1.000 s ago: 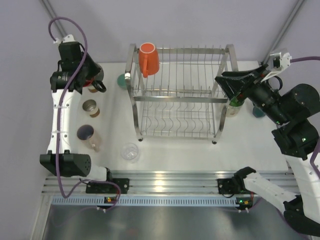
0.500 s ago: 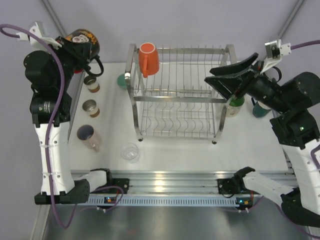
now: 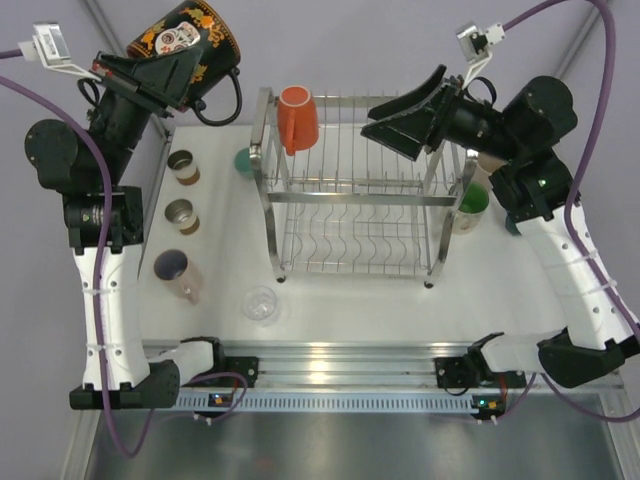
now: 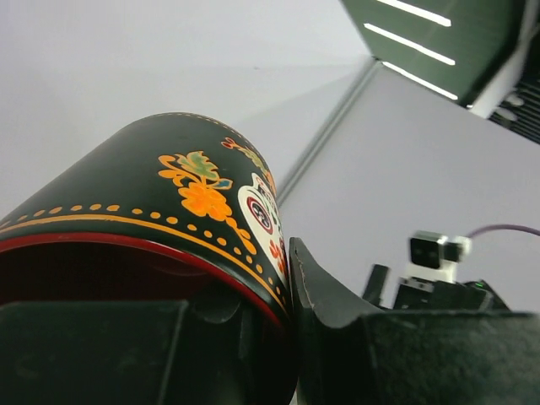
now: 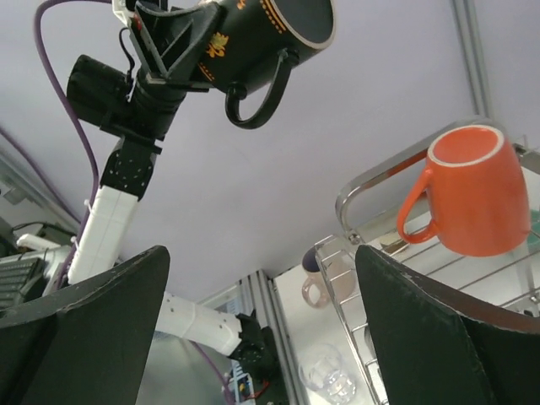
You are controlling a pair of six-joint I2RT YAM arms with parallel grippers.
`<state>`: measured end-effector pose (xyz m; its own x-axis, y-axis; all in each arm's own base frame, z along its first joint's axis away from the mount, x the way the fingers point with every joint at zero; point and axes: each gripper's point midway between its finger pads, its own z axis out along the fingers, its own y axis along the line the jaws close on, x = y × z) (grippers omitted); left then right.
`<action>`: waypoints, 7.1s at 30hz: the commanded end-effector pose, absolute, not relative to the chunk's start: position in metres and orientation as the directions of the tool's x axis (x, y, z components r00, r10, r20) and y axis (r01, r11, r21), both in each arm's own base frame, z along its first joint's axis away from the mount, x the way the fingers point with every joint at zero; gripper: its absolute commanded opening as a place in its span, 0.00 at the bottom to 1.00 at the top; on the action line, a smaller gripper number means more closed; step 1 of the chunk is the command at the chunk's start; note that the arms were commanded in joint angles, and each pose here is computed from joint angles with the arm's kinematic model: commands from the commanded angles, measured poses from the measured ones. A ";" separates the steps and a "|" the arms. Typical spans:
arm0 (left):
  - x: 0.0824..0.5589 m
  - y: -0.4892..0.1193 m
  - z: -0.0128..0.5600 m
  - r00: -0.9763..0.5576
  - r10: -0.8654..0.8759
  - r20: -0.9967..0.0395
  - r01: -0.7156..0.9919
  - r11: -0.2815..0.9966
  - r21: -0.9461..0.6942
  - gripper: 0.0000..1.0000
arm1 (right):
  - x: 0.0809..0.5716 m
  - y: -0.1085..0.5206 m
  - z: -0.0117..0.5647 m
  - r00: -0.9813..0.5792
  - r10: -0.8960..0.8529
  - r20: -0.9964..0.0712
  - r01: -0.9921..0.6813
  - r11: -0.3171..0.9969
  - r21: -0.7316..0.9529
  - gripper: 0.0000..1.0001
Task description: Load the cups into the dish rack
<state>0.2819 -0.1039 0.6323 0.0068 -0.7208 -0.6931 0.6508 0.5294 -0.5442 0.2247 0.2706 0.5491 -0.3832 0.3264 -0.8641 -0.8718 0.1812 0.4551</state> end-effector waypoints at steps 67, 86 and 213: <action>0.204 -0.226 0.657 -0.099 -0.709 -0.698 0.983 0.038 -0.178 0.00 | 0.214 0.371 0.590 -0.439 0.460 -0.772 -0.889 -0.097 0.448 0.47; 0.211 -0.240 0.641 -0.114 -0.703 -0.702 0.979 0.040 -0.199 0.00 | 0.211 0.359 0.595 -0.468 0.512 -0.721 -0.873 -0.137 0.469 0.00; 0.287 -0.116 0.492 -0.038 -0.390 -0.920 0.244 0.889 -0.387 0.98 | 0.347 0.272 0.456 -0.239 -0.064 -0.969 -0.602 0.792 0.097 0.28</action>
<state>0.2907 -0.1194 0.4805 -0.0765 -0.3872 -0.9188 0.2350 0.8886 -0.3940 0.3406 0.2649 0.3862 -0.4179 -0.2002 -0.8862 -0.5910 0.8007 0.0978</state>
